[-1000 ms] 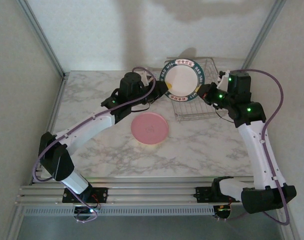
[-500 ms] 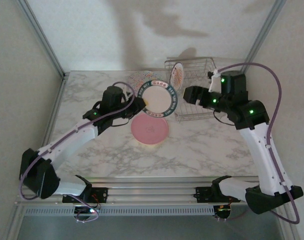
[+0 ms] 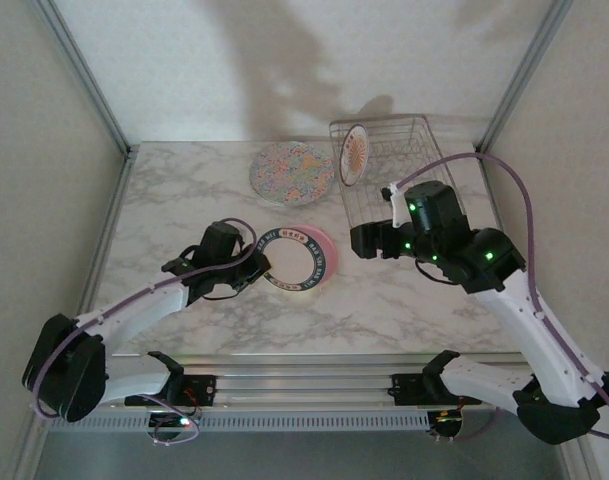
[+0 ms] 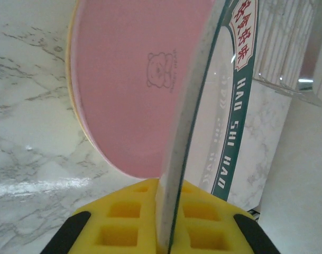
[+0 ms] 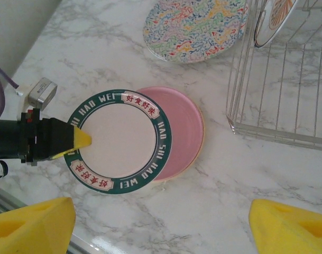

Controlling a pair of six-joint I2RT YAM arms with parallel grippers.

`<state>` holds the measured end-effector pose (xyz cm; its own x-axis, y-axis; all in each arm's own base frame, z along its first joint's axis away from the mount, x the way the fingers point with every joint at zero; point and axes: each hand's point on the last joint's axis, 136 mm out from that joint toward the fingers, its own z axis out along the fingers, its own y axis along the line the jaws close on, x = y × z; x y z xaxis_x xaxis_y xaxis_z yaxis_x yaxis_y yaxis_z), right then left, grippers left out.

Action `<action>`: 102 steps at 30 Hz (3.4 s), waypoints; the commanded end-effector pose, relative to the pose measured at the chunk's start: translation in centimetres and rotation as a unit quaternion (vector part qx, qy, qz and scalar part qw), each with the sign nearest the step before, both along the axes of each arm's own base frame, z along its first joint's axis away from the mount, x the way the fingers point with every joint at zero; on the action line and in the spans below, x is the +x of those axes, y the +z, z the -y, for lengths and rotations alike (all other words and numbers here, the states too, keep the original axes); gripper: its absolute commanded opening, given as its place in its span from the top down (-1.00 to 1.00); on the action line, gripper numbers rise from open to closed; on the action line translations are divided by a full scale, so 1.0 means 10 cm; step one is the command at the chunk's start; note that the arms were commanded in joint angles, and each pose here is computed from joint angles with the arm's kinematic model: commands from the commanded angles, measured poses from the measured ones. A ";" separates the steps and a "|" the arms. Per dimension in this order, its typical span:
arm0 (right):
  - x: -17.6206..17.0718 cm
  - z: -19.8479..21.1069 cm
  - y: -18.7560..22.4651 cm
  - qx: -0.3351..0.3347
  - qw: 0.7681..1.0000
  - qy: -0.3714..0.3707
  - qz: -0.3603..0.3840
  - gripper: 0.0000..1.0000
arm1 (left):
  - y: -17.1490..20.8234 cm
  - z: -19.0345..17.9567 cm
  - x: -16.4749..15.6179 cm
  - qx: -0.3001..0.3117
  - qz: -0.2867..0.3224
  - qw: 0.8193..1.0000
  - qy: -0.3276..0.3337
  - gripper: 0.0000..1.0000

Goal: Unload the plates from the dish rack

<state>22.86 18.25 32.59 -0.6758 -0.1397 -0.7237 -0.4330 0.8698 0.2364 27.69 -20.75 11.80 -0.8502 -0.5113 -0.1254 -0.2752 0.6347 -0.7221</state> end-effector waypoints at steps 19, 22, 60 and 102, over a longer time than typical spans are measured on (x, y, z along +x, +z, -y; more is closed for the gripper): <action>0.05 -0.11 0.04 0.007 1.000 0.009 0.011 -0.73 | -0.40 0.10 0.37 0.023 -0.018 0.999 0.017 1.00; 0.06 -0.12 0.04 0.009 1.000 0.010 0.011 -0.73 | -0.40 0.13 0.42 0.025 -0.019 0.999 0.014 1.00; 0.30 -0.13 0.03 -0.001 0.999 -0.030 0.026 -0.82 | -0.18 -0.16 0.39 0.159 -0.039 0.986 0.005 -0.30; 3.51 0.28 -1.19 -0.052 0.978 -0.197 0.033 -0.48 | 2.48 -0.57 0.11 -0.030 0.293 0.947 0.127 -0.60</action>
